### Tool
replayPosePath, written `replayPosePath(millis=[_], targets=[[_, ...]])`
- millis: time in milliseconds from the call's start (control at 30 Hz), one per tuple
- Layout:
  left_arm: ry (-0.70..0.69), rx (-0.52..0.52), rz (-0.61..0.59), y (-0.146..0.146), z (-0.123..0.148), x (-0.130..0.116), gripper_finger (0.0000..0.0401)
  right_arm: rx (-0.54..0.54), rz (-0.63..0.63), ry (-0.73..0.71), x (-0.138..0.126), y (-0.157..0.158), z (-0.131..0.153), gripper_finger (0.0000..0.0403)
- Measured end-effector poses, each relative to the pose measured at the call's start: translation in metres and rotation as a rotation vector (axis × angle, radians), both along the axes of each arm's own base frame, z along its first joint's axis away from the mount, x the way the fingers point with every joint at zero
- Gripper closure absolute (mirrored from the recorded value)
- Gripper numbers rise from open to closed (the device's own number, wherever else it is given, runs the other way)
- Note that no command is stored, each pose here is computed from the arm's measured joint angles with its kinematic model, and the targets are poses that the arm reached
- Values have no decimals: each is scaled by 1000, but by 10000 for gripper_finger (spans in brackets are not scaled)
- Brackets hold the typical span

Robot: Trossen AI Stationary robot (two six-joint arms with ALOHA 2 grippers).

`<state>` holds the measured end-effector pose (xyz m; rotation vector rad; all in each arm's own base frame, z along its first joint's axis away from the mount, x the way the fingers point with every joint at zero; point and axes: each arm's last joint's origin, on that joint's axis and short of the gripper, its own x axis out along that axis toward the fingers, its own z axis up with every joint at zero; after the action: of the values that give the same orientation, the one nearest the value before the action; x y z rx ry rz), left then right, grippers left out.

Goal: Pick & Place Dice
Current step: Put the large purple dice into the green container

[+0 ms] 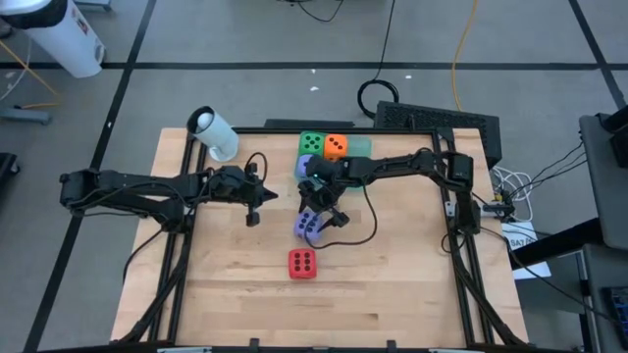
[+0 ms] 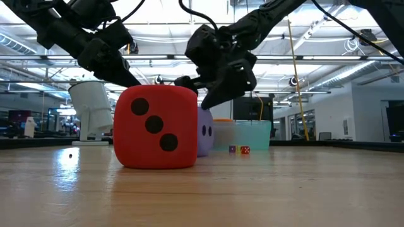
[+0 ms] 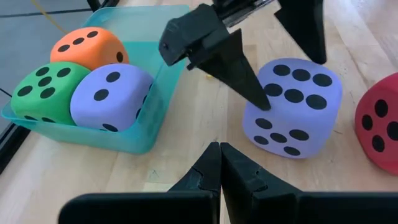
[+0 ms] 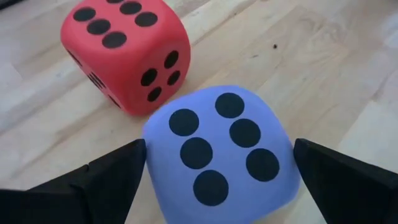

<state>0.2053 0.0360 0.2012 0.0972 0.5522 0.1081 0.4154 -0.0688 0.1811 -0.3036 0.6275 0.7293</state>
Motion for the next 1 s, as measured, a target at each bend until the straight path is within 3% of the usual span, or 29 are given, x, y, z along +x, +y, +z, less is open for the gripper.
replayPosePath(millis=[733,1000], targets=[[-3,-1,-3,0,0,0,393,42,-67,126,4,10,-25,8],[-9,-3,-2,0,1,0,393,61,-121,117,3,10,-13,26]])
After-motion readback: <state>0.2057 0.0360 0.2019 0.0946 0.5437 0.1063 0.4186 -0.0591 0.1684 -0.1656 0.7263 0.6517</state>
